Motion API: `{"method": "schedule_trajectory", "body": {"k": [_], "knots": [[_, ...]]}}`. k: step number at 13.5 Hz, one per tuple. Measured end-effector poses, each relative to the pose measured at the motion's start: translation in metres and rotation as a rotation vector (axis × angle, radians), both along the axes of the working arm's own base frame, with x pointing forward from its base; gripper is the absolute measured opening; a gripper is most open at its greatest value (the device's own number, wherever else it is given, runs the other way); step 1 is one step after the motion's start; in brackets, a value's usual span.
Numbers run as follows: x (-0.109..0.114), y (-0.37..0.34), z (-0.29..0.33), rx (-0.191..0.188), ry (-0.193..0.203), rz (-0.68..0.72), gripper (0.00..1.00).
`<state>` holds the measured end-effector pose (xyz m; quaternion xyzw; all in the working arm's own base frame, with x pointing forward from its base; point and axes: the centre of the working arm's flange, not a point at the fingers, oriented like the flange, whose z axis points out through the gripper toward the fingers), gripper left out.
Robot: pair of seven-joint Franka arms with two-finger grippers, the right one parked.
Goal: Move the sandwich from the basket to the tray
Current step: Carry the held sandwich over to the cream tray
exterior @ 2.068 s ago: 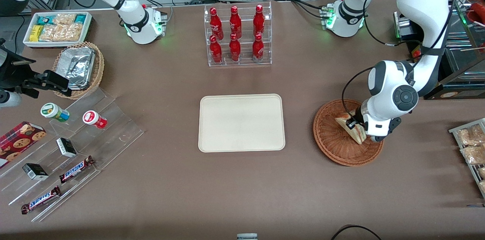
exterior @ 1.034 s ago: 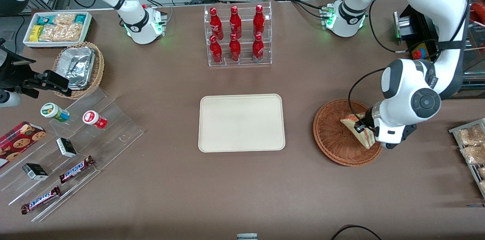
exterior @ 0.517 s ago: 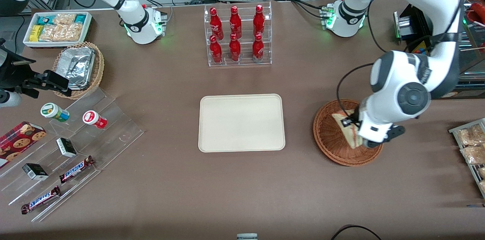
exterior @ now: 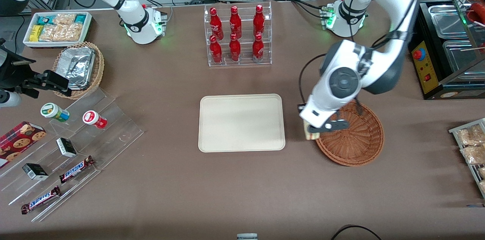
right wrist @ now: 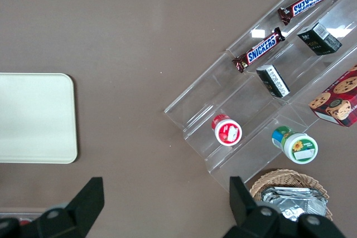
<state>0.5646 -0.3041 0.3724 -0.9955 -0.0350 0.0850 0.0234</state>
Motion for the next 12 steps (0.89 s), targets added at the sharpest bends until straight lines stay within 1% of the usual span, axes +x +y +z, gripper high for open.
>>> {"method": "schedule_trajectory", "body": {"k": [8,12], "knots": [[-0.015,-0.094,-0.059,-0.015,0.027,-0.137,0.15],[-0.013,-0.124,-0.086,-0.022,0.038,-0.167,0.15]]}}
